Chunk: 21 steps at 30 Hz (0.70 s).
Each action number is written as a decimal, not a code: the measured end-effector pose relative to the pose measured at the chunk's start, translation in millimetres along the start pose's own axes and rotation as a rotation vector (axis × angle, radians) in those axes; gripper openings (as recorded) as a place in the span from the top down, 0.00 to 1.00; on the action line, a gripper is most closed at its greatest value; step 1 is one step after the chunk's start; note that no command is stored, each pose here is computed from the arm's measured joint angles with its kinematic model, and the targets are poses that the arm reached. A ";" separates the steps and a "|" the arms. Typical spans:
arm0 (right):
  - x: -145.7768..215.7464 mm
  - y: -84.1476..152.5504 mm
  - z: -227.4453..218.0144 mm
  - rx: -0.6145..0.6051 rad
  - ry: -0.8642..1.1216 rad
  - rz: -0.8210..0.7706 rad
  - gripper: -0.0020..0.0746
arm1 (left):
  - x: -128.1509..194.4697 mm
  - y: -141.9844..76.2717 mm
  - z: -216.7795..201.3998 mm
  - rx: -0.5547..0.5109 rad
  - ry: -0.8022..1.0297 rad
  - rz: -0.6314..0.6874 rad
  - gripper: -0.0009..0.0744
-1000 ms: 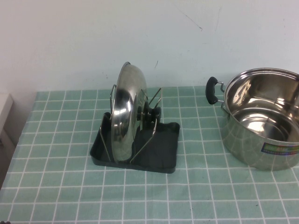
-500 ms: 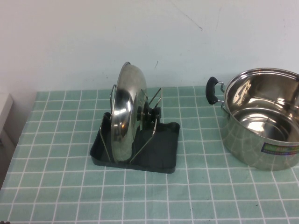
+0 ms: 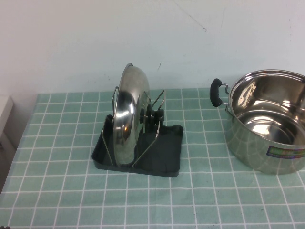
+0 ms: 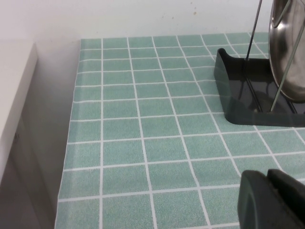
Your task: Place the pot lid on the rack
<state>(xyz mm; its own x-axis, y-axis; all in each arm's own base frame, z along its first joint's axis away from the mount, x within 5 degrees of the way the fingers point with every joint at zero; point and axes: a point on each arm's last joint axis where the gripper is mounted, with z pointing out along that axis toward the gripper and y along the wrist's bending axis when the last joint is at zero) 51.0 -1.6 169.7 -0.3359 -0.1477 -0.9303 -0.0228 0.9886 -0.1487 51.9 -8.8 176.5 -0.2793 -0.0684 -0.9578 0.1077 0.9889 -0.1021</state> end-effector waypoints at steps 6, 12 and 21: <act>0.0 0.1 0.0 -0.001 0.000 0.030 0.98 | 0.0 0.0 0.0 0.000 0.000 0.000 0.99; 0.0 0.1 0.0 -0.001 0.000 0.030 0.98 | 0.0 0.0 0.0 0.000 0.000 0.000 0.99; 0.0 0.1 0.0 -0.001 0.000 0.032 0.98 | 0.0 0.0 0.0 0.000 0.000 0.002 0.99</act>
<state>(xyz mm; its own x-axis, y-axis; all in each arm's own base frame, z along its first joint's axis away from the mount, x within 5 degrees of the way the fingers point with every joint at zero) 51.0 -1.5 169.7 -0.3363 -0.1159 -0.9346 -0.0127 0.9929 -0.1186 51.9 -8.8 176.5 -0.2791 -0.0662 -0.9580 0.1084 0.9891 -0.0999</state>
